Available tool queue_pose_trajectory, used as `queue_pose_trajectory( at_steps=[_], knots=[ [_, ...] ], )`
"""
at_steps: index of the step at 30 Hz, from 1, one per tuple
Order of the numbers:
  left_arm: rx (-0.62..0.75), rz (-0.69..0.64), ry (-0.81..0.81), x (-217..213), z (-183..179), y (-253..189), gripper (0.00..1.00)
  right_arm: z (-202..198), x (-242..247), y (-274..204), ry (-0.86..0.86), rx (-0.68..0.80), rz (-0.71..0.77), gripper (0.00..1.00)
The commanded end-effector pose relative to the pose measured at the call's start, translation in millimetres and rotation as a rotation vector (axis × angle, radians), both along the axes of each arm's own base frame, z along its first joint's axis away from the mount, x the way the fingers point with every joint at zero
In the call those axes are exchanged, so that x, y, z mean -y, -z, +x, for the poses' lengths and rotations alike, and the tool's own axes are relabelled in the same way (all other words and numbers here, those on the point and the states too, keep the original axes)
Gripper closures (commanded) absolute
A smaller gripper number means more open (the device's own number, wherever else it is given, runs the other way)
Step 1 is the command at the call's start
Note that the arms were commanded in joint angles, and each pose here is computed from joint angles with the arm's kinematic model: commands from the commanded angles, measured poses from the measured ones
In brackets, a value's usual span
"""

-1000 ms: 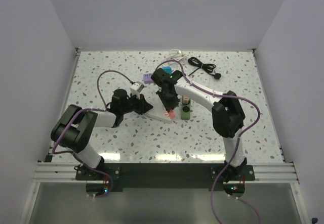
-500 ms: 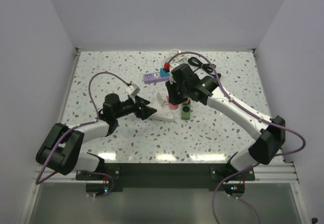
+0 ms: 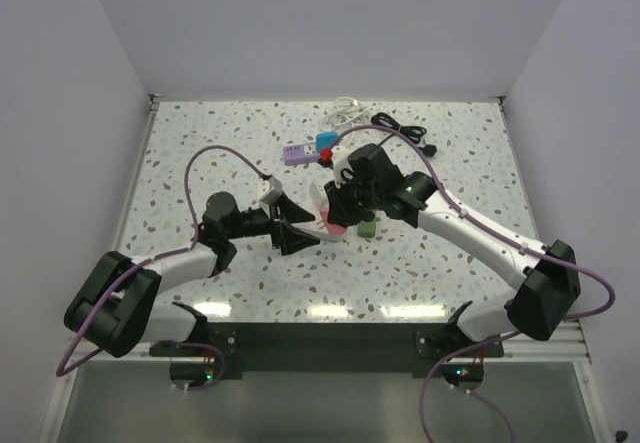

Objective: Insert the plug

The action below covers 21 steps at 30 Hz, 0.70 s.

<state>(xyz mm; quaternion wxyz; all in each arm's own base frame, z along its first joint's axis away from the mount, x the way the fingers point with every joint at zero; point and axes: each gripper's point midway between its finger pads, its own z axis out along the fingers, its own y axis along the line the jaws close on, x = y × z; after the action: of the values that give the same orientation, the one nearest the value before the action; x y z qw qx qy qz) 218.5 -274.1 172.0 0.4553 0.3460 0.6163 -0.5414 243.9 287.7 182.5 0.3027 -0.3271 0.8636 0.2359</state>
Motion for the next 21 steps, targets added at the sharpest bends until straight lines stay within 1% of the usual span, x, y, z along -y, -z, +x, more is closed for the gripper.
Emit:
queue_pose_trajectory(
  at_steps=[1, 11, 15, 18, 19, 21],
  knots=[
    [0.058, -0.030, 0.060, 7, -5, -18, 0.22, -7, -16, -35, -0.108, 0.087, 0.125, 1.00],
    [0.035, -0.020, 0.083, 17, -3, -14, 0.22, -29, -21, -32, -0.241, 0.050, 0.158, 1.00],
    [0.044, -0.022, 0.085, 19, -3, -16, 0.24, -37, -22, -31, -0.276, 0.038, 0.175, 1.00],
    [0.048, -0.021, 0.100, 21, -4, -16, 0.33, -39, -22, -31, -0.284, 0.031, 0.178, 1.00],
    [0.046, -0.019, 0.112, 21, -6, -14, 0.39, -40, -22, -31, -0.286, 0.030, 0.180, 1.00],
    [0.048, -0.018, 0.131, 22, -10, -12, 0.45, -40, -22, -32, -0.309, 0.050, 0.177, 1.00]
  ],
)
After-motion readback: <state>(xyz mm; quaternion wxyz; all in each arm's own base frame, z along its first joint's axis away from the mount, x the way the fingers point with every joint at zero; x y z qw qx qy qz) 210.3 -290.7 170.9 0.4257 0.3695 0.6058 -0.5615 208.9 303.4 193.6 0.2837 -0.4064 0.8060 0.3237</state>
